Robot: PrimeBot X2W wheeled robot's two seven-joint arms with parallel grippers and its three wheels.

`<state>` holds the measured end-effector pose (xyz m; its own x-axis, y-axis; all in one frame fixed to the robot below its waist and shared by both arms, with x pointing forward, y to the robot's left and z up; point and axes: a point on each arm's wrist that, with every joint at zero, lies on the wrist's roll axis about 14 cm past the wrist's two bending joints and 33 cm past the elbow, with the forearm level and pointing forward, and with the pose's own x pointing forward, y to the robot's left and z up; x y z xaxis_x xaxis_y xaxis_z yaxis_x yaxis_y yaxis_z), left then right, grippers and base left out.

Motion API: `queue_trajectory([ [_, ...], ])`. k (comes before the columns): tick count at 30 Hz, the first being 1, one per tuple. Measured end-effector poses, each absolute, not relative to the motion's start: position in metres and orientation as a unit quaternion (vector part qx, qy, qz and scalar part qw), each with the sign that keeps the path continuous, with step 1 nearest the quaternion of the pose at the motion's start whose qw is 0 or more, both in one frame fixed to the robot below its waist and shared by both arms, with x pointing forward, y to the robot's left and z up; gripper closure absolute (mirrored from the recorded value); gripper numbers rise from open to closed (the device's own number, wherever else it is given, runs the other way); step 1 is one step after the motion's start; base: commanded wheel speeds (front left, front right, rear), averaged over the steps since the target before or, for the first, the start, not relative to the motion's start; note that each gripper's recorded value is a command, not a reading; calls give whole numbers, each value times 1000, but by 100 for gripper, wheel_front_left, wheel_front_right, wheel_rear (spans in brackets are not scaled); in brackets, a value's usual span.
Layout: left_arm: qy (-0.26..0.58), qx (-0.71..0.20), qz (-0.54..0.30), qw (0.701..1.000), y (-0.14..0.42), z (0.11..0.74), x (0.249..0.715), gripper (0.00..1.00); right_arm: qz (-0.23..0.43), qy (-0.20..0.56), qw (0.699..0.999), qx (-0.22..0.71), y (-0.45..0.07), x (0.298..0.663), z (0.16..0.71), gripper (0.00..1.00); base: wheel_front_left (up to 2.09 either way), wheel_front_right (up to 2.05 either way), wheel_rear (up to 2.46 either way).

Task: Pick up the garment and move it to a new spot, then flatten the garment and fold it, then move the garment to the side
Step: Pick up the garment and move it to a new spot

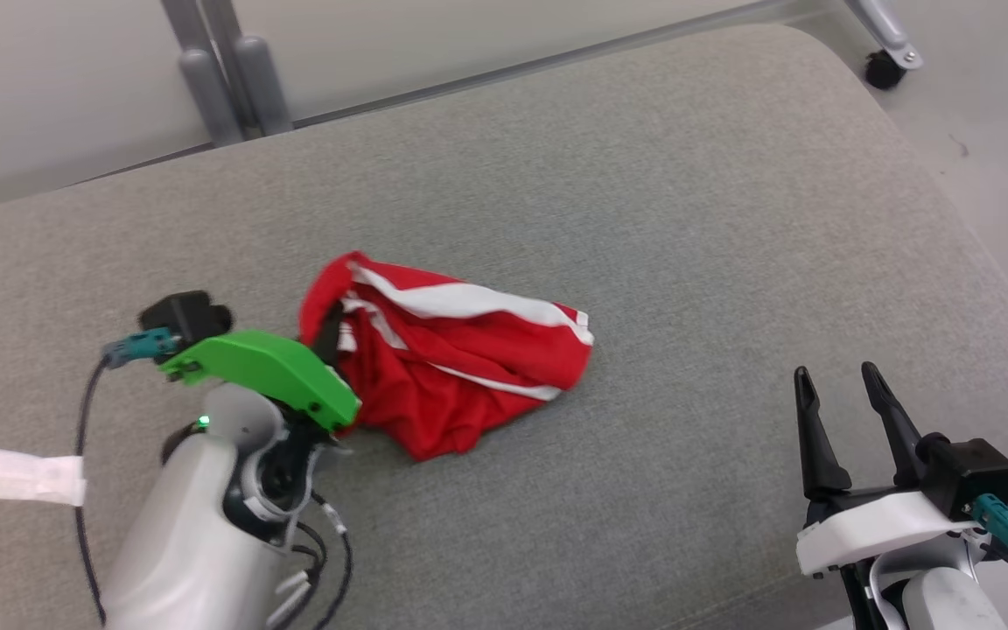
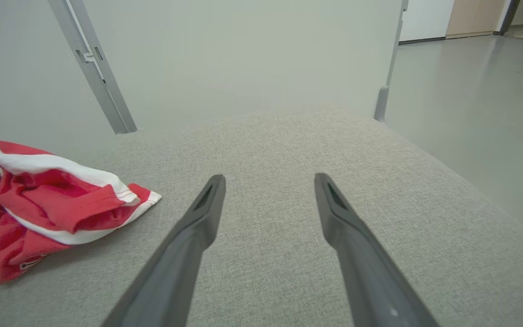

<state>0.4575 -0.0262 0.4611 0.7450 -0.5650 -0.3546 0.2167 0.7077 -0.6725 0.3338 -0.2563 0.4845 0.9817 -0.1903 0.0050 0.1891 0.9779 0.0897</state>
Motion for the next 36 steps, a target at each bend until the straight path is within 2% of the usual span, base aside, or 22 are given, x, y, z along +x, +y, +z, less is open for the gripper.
queue_trajectory([
  [3,283,-333,-151,887,-5,438,484,100,-117,0,992,42,-268,324,481,0,0,0,0],
  [7,307,-340,-127,880,-3,409,486,100,-139,14,990,37,-280,315,474,0,0,0,0],
  [8,314,-342,-127,877,-4,402,484,92,-141,19,989,37,-281,314,472,0,0,0,0],
  [9,315,-343,-124,876,-3,397,483,43,-142,23,989,36,-281,313,469,0,0,0,0],
  [10,313,-342,-123,877,-2,394,482,0,-140,27,989,35,-280,313,467,0,0,0,0],
  [14,279,-328,-125,894,7,396,481,0,-129,28,991,34,-274,317,466,0,0,0,0],
  [20,168,-230,-124,951,41,416,468,0,-122,13,992,19,-273,319,475,0,0,0,0],
  [28,72,-172,-82,979,88,456,423,0,-119,-22,993,-8,-276,318,498,0,0,0,0],
  [36,28,-133,-22,990,138,470,363,0,-95,-39,994,-37,-267,325,510,0,0,0,0],
])
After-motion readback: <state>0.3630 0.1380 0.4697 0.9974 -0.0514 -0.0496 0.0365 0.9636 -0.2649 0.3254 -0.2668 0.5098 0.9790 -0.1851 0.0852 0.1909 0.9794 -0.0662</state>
